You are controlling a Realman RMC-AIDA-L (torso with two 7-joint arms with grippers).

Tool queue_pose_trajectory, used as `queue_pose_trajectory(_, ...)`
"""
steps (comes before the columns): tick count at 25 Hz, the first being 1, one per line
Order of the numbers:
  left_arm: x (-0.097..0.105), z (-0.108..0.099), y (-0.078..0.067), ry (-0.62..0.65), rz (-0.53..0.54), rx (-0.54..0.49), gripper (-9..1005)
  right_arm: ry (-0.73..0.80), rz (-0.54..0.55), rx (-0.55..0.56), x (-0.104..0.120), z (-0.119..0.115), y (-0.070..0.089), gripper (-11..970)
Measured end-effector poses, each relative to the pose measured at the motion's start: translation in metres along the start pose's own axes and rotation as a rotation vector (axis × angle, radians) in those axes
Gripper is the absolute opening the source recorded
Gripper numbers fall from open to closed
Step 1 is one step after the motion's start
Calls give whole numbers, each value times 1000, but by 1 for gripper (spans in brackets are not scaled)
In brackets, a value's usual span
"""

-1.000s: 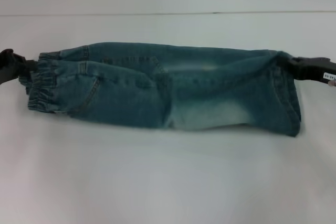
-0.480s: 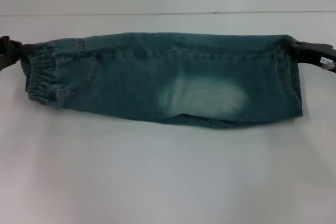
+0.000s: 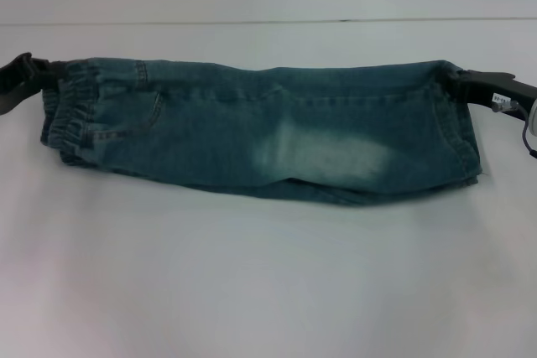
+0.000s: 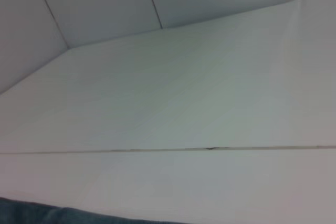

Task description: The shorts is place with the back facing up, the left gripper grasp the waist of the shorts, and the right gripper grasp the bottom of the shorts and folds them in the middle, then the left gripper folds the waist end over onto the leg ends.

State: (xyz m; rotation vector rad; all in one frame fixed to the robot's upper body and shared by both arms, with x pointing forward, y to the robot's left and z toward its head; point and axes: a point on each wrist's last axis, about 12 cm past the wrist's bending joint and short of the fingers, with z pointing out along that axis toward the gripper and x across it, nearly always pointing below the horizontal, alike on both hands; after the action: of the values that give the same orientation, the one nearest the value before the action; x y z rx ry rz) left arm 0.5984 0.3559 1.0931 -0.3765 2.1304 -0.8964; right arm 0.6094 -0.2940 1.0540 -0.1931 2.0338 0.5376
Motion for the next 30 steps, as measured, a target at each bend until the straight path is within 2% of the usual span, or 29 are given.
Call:
queue_pose_trajectory(12,10,1,9,-4,0,-39,184,-30,27,46,4,-1,-5,60)
queue_pose_trajectory(22,14,10,5,23,48,-58,192,-21,10,41,0,5,-1,74)
queue_pose_trajectory(28,12,10,9,-1,62,-91,197,-12,13,43,2,5,0,330)
queue_pose_trajectory(30,12,10,10,-5,63,-101,317,-10,18,44,4,4,-1,413)
